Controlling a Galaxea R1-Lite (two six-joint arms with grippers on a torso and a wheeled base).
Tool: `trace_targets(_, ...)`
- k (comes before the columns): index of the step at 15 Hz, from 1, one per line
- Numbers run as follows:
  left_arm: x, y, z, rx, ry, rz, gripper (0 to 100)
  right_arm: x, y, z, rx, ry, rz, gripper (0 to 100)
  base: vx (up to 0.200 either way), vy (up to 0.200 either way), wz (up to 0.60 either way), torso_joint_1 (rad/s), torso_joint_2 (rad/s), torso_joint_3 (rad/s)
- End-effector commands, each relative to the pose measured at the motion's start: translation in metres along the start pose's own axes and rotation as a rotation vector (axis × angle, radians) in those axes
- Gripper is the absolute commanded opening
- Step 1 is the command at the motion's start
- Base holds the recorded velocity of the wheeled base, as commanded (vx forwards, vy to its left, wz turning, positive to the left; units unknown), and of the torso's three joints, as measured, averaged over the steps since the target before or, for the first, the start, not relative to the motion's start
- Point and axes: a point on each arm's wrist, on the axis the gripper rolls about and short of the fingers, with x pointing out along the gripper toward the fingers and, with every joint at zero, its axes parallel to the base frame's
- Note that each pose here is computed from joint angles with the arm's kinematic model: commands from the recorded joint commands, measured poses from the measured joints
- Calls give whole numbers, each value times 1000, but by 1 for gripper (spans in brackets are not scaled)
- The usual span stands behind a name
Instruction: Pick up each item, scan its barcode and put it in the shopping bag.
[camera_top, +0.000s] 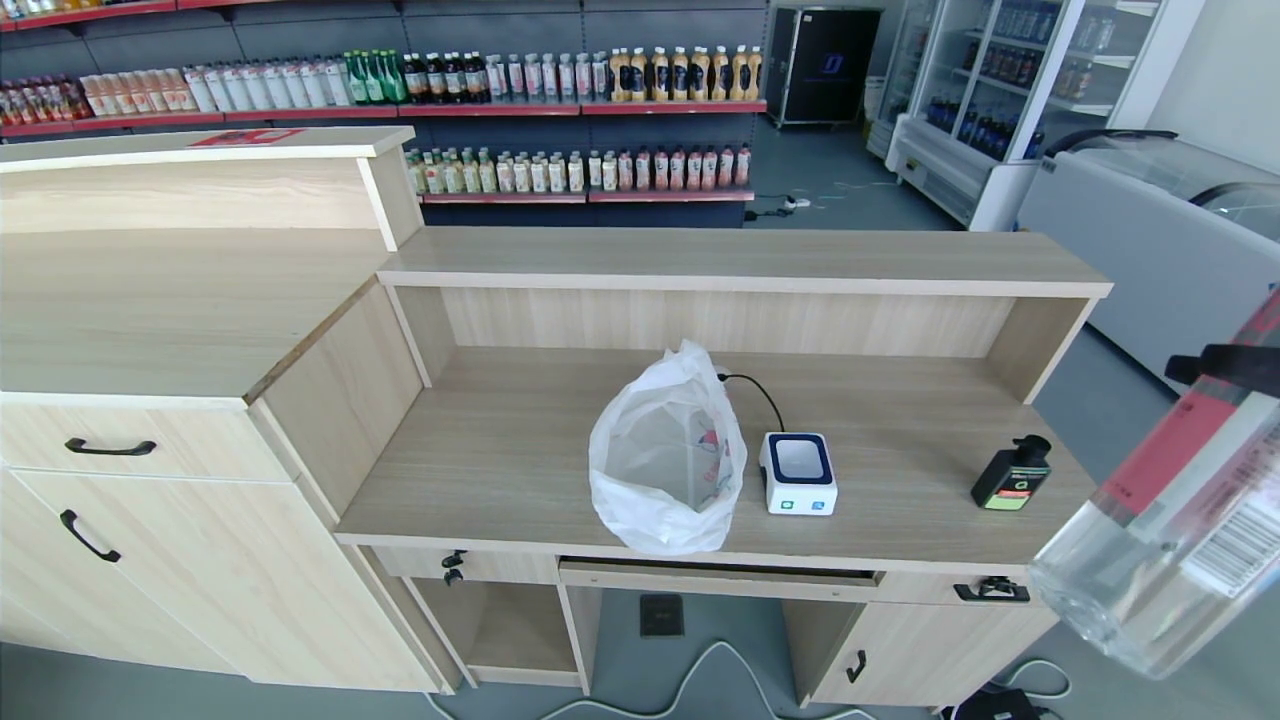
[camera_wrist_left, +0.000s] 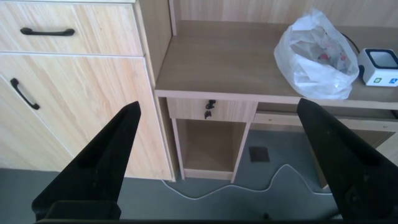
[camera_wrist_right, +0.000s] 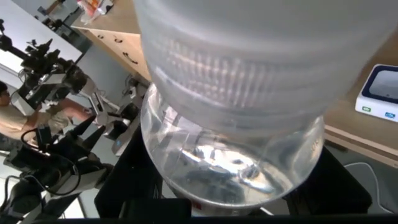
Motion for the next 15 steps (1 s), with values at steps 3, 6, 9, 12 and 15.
trace_targets(3, 0, 0, 0, 0, 0, 1, 100, -3, 6, -3, 9, 17, 6, 0, 0, 0, 0, 0, 0, 0)
trace_targets(6, 0, 0, 0, 0, 0, 1, 100, -9, 13, -3, 7, 28, 35, 0, 0, 0, 0, 0, 0, 0)
trace_targets(9, 0, 0, 0, 0, 0, 1, 100, -17, 19, -6, 3, 33, 61, 0, 0, 0, 0, 0, 0, 0)
trace_targets(12, 0, 0, 0, 0, 0, 1, 100, -17, 19, -5, 2, 32, 62, 0, 0, 0, 0, 0, 0, 0)
trace_targets(15, 0, 0, 0, 0, 0, 1, 100, -16, 19, -5, 3, 34, 63, 0, 0, 0, 0, 0, 0, 0)
